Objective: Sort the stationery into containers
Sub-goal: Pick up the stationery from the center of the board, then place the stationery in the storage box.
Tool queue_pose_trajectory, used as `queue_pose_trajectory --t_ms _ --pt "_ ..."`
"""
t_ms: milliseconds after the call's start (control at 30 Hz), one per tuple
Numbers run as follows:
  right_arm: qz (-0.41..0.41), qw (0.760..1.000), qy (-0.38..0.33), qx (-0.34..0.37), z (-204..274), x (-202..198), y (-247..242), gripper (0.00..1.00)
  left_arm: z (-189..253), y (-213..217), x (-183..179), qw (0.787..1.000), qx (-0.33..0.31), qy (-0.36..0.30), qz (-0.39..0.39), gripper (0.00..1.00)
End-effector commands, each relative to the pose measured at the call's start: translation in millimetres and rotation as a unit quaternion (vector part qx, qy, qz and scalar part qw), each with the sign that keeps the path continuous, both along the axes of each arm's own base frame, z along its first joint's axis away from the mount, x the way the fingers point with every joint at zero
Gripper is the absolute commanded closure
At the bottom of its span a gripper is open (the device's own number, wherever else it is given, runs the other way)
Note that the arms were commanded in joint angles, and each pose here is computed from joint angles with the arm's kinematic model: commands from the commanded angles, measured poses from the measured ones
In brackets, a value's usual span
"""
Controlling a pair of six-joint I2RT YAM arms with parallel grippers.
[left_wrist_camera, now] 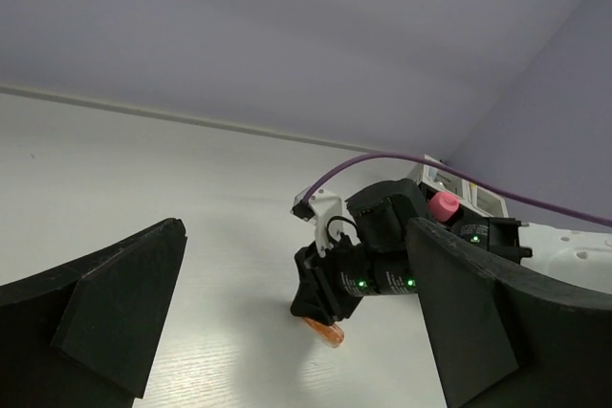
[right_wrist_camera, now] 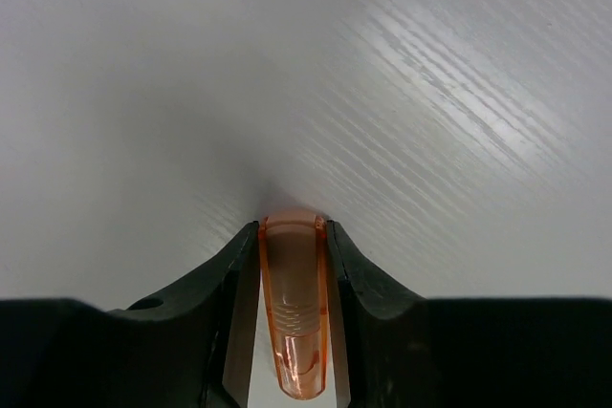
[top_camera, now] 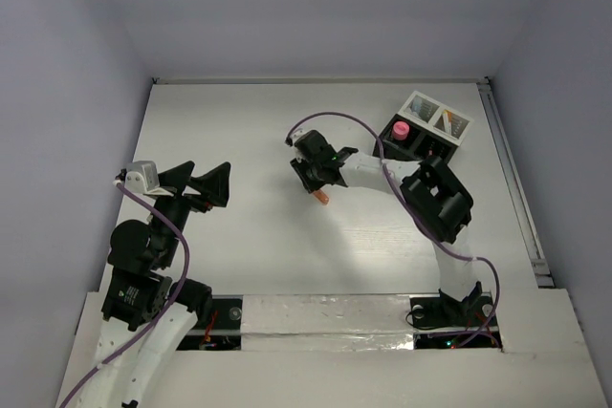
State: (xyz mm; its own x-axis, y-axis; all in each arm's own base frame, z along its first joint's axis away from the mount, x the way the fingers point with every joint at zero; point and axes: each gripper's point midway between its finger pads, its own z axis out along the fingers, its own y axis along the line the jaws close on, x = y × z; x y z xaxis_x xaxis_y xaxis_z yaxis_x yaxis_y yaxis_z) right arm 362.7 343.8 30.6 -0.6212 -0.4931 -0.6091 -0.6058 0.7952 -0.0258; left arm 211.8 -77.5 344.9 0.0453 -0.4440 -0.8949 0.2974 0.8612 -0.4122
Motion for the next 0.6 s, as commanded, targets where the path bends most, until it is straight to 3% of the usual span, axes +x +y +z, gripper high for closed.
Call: queue_pose_trajectory --t_ms 0,133,167,267,333,367,433,567 --pt "-0.038 0.996 -0.076 0.034 57.3 15.6 -1.2 0.89 12.7 -0.6 -0.1 1.000 -0.008 -0.025 -0.003 0.01" --pt "-0.123 0.968 -0.200 0.092 142.7 43.2 -33.4 0.88 12.4 -0.5 0.4 1.000 -0.008 -0.025 -0.002 0.01" --pt "-0.164 0.949 -0.247 0.110 182.9 48.2 -57.1 0.88 13.1 -0.4 0.1 1.000 -0.008 -0.025 -0.002 0.01" --pt "-0.263 0.899 -0.316 0.149 223.0 63.8 -125.3 0.88 14.4 0.0 -0.9 1.000 -0.009 -0.028 -0.002 0.01" --pt "-0.329 0.846 -0.367 0.204 269.3 66.2 -181.9 0.88 14.0 -0.1 -1.5 1.000 -0.009 -0.028 -0.003 0.01" --pt "-0.351 0.837 -0.370 0.200 257.6 62.0 -203.7 0.88 14.0 -0.1 -1.5 1.000 -0.009 -0.028 -0.003 0.01" --pt "-0.390 0.789 -0.408 0.245 285.5 53.7 -239.9 0.87 14.3 0.0 -1.9 1.000 -0.010 -0.029 -0.003 0.01" --pt "-0.462 0.727 -0.447 0.242 280.8 41.4 -309.3 0.85 13.7 -0.4 -0.8 1.000 -0.009 -0.027 -0.003 0.01"
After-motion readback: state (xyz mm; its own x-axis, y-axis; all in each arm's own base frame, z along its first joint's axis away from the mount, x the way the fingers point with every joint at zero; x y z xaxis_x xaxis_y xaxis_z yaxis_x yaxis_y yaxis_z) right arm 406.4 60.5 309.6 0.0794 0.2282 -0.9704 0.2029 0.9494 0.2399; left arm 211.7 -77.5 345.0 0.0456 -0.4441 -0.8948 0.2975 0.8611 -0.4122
